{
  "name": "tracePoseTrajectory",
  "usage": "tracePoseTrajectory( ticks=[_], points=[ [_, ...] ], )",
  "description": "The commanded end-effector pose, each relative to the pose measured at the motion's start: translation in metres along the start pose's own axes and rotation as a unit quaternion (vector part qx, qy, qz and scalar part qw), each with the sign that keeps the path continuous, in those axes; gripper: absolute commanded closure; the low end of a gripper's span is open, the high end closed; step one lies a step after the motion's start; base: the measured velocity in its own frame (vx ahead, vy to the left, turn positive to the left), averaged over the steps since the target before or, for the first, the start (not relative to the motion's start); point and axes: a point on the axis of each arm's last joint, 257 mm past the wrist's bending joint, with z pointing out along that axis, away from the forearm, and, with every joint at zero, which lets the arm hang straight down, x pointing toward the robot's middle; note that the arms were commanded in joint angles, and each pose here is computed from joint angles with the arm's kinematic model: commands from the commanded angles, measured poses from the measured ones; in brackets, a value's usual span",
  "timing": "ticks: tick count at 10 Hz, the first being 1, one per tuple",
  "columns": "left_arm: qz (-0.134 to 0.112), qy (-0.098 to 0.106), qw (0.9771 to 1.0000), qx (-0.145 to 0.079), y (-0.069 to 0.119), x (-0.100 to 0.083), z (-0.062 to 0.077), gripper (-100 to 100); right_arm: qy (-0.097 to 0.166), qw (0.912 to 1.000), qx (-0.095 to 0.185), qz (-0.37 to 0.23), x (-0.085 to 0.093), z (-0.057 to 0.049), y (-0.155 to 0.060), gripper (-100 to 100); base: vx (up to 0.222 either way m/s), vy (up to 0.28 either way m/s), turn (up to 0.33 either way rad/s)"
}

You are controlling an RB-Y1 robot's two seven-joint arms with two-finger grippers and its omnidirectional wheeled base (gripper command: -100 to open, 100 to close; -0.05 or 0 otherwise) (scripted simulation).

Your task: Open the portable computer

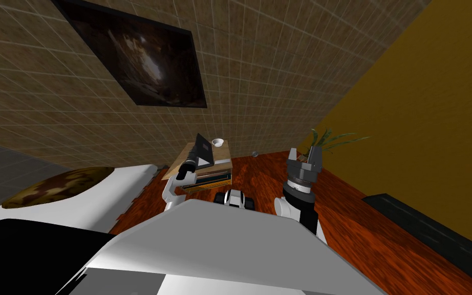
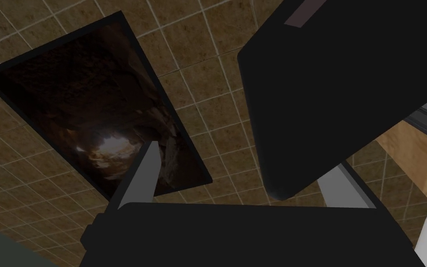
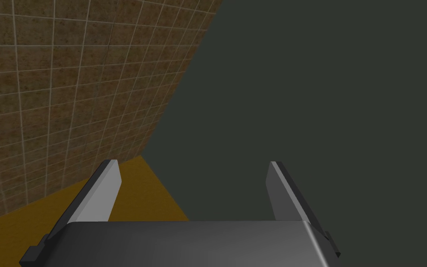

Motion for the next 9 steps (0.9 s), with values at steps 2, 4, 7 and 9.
tracePoseTrajectory(
  ticks=[2,4,7,9],
  points=[
    [-0.009,-0.004,0.9999,-0.005,-0.002,0.0,-0.002,-100,0.0,1.0,0.0,0.0,0.0,0.0,0.0,0,0.048,0.023,-0.014],
    [-0.009,-0.003,0.9999,-0.004,-0.001,0.001,-0.002,100,0.0,1.0,0.0,0.0,0.0,0.0,0.0,0,0.033,0.017,0.001],
    [-0.057,0.007,0.9983,0.006,0.008,0.016,0.004,100,0.0,1.0,0.0,0.0,0.0,0.0,0.0,0,-0.037,0.042,0.079],
    [-0.081,0.012,0.9965,0.012,0.01,0.022,0.007,100,0.0,1.0,0.0,0.0,0.0,0.0,0.0,0,-0.038,0.054,0.049]
  ],
)
